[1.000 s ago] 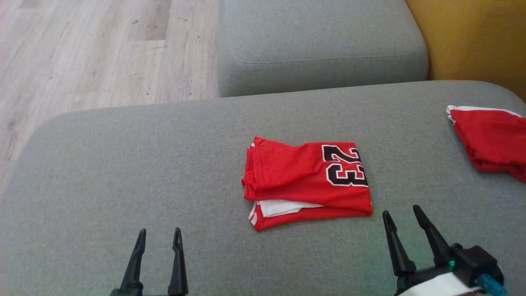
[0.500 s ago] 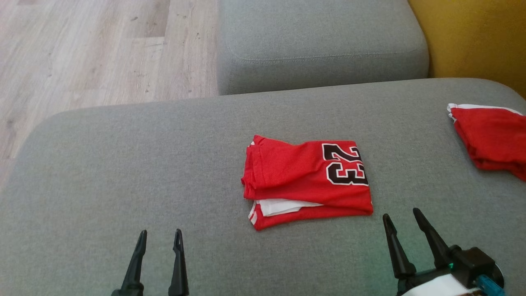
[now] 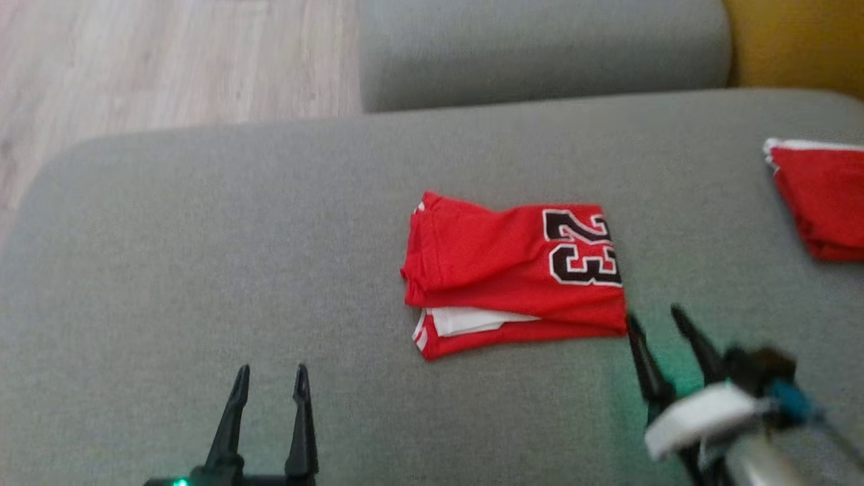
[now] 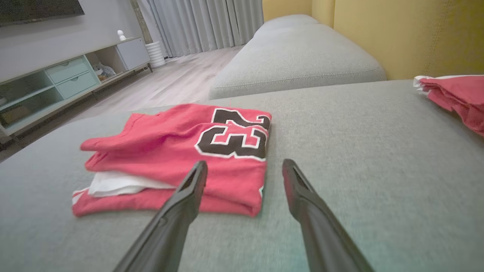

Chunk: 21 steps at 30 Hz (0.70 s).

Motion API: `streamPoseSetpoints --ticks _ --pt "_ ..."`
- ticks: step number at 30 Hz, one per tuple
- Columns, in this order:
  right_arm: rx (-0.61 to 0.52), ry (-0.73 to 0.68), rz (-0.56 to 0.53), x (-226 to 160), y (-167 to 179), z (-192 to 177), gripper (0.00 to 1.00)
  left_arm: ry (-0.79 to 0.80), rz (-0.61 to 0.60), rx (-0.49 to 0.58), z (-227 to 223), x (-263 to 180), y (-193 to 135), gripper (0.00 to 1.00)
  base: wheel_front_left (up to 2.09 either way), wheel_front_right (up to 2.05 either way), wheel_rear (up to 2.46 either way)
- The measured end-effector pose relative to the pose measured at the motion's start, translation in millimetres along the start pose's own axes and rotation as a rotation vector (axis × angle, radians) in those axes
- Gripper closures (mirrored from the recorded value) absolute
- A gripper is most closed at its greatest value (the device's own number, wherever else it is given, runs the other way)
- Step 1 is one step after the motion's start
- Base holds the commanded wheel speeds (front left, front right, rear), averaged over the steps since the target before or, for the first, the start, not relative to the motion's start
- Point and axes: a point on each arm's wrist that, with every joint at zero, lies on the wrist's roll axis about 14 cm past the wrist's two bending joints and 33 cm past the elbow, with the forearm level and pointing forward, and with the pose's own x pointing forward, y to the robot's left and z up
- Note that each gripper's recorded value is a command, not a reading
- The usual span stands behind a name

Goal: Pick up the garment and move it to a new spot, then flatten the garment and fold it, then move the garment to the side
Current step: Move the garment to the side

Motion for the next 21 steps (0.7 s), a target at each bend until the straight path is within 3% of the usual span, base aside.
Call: streamPoseSetpoints --ticks 7,10,12,13,15,21 --pt "0.028 0.110 -0.031 72.6 -30.0 12.5 0.00 0.023 -0.029 0.005 -6.2 30.4 -7.1 0.00 0.00 0.00 0.00" --pt "0.049 0.181 -0.038 82.7 -33.5 0.6 0.00 0.035 -0.029 0.004 -10.2 35.1 -6.8 0.00 0.00 0.00 0.00" --pt "0.106 0.339 -0.024 84.0 -24.2 -33.9 0.00 0.047 -0.030 0.004 -14.1 38.9 -6.7 0.00 0.00 0.00 0.00" --pt "0.106 0.339 -0.024 84.0 -24.2 -33.9 0.19 0.047 -0.030 0.004 -14.1 38.9 -6.7 0.00 0.00 0.00 0.00" --pt "0.137 0.360 -0.003 86.3 -14.9 -39.7 1.00 0.054 -0.024 0.005 -16.1 39.2 -5.0 0.00 0.00 0.00 0.00" --pt "0.147 0.311 0.007 95.3 -20.0 -28.5 1.00 0.068 -0.035 0.002 -21.5 47.8 -8.2 0.00 0.00 0.00 0.00"
